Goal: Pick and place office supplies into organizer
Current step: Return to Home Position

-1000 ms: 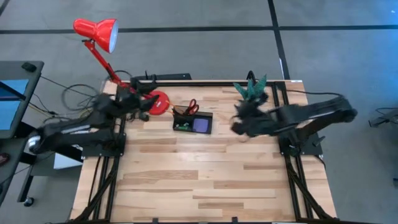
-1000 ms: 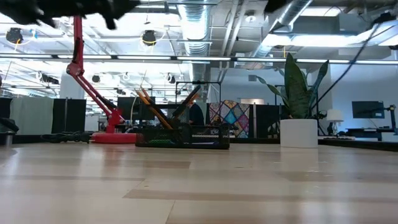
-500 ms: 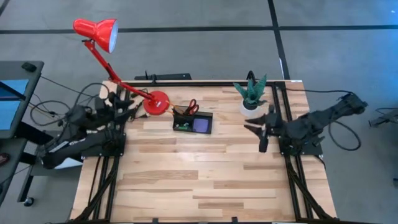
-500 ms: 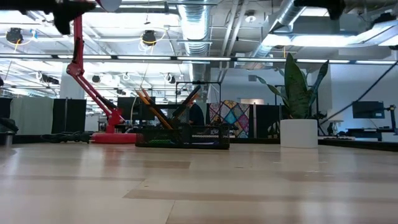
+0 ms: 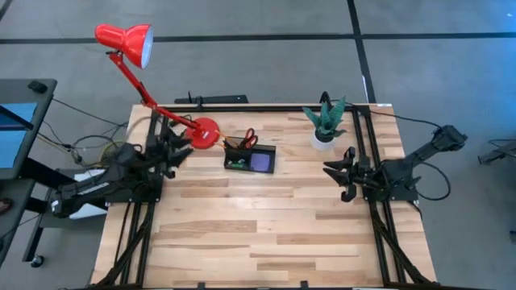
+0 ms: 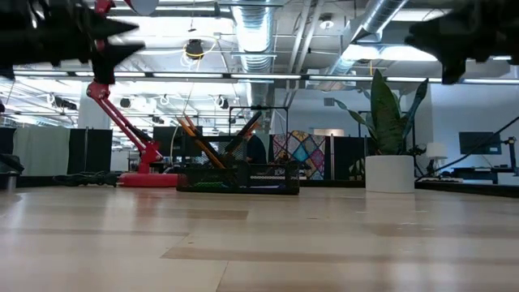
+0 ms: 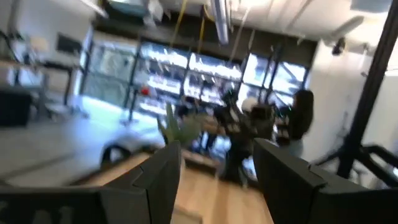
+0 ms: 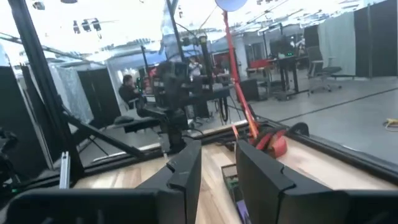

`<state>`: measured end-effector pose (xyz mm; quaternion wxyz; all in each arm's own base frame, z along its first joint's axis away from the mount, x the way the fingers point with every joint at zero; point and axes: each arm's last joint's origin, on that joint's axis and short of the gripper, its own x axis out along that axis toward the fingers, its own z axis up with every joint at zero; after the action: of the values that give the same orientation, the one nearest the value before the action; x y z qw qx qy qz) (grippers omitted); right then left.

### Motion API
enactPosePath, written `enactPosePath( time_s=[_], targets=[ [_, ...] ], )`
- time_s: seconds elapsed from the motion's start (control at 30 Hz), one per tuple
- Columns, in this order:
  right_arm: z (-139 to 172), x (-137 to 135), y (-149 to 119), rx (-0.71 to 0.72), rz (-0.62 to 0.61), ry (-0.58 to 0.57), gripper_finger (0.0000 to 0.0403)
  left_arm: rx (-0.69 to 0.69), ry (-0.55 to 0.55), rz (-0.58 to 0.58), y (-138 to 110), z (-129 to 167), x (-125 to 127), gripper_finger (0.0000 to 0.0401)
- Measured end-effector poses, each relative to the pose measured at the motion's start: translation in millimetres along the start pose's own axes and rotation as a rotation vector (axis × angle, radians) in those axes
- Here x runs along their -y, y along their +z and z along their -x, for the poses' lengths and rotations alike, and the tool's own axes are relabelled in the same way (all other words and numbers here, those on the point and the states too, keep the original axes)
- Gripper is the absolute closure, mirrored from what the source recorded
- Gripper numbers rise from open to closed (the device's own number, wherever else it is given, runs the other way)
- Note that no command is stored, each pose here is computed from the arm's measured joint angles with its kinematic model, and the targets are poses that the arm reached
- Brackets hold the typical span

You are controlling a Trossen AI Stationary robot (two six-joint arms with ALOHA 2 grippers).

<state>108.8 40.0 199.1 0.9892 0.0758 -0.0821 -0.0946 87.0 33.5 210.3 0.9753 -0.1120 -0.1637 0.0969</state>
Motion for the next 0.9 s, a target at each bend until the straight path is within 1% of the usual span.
enactPosePath(
  time_s=[0.07, 0.1, 0.13, 0.2, 0.33, 0.53, 0.67, 0.77, 0.9],
  targets=[
    [2.6, 3.2, -7.5, -0.003, -0.008, -0.003, 0.031, -0.048, -0.012, 0.02, -18.0, 1.1, -4.0, 0.021],
    [3.9, 4.9, -11.4, -0.002, -0.009, -0.008, 0.031, -0.047, -0.008, 0.011, -17.7, 0.8, -3.6, 0.021],
    [4.5, 5.9, -14.5, -0.016, 0.0, -0.015, 0.031, -0.073, 0.016, 0.001, -18.9, 1.0, -4.1, 0.021],
    [4.4, 6.9, -16.4, -0.032, -0.004, -0.028, 0.031, -0.07, 0.049, -0.004, -16.5, 0.5, -3.9, 0.021],
    [4.8, 7.6, -17.6, -0.042, 0.026, -0.047, 0.031, -0.059, 0.032, -0.039, -14.6, 0.4, -2.6, 0.021],
    [7.1, 10.7, -19.7, -0.064, 0.069, -0.088, 0.031, -0.081, 0.04, -0.041, -16.9, 0.6, -3.4, 0.021],
    [9.5, 12.9, -22.7, -0.093, 0.097, -0.096, 0.031, -0.154, 0.063, -0.005, -23.9, 1.5, -5.5, 0.021],
    [11.9, 15.3, -31.1, -0.166, 0.139, -0.098, 0.031, -0.233, 0.091, 0.029, -31.7, 3.2, -7.7, 0.021],
    [14.0, 17.2, -38.2, -0.226, 0.145, -0.103, 0.031, -0.326, 0.125, 0.046, -40.1, 5.9, -10.2, 0.021]
  ],
)
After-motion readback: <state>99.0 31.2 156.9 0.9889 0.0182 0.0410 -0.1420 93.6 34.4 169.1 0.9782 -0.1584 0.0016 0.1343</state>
